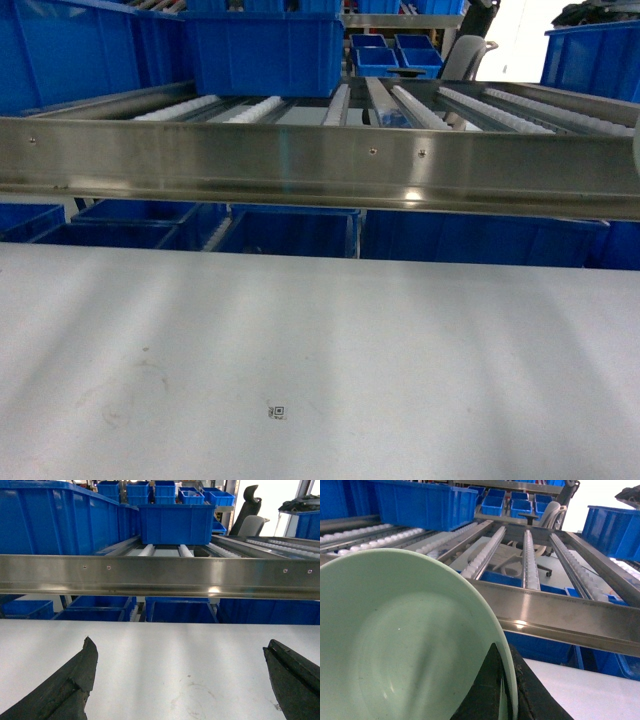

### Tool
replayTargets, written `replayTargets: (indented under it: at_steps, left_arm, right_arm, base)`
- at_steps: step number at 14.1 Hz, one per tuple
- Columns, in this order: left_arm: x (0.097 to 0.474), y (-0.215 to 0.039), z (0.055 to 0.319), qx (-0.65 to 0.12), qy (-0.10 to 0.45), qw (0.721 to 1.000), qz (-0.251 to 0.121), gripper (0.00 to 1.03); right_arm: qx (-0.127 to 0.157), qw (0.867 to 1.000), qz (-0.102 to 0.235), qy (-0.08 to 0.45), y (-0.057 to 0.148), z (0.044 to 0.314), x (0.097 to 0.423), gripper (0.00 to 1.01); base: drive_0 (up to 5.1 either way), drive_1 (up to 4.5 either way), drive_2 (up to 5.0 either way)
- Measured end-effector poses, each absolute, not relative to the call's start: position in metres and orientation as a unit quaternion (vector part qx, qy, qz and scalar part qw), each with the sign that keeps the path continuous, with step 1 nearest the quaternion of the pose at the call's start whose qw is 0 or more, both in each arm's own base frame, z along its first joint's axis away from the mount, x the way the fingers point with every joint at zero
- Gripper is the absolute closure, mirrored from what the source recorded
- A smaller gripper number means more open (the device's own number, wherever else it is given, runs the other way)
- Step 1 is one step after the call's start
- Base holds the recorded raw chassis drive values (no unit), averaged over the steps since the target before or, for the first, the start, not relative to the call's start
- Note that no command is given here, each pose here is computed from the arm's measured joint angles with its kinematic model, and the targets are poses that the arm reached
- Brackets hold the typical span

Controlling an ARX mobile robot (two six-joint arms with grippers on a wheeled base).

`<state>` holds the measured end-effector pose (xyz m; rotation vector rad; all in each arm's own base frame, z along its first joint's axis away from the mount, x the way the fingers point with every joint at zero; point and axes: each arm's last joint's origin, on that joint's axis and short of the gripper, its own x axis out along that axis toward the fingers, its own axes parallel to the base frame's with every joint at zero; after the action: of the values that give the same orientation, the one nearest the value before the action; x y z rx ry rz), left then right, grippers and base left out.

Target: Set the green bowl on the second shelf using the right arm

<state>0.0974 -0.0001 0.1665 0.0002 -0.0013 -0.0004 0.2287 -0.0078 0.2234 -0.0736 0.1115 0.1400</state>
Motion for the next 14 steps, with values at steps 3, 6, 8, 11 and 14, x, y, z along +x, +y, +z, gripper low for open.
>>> replayTargets:
  at_steps: [3,6,8,11,14]
  left_arm:
    - [0.097,0.0,0.166,0.0,0.0,1.0,0.0,0.05]
    - [0.097,0.0,0.166,0.0,-0.001,1.0,0.0,0.05]
    - [0.097,0.0,0.166,0.0,-0.001,1.0,0.0,0.05]
    - [0.097,0.0,0.167,0.0,-0.001,1.0,0.0,0.05]
    - [0.097,0.0,0.167,0.0,-0.001,1.0,-0.002,0.05]
  right_arm:
    - [-0.01,0.997,0.061,0.04,-0.002,0.233,0.189,0.99]
    - [0.002,0.997,0.068,0.027,0.008,0.234,0.156,0.99]
    - [0.012,0.997,0.07,0.027,0.022,0.221,0.135,0.99]
    - [0.012,0.998,0.058,0.025,0.022,0.219,0.132,0.99]
    - [0.012,0.998,0.055,0.027,0.022,0.219,0.132,0.99]
  base:
    - [0.0,0.0,0.0]
    - [0.0,0.0,0.0]
    - [0.0,0.0,0.0]
    - [0.0,0.0,0.0]
    - [0.0,0.0,0.0]
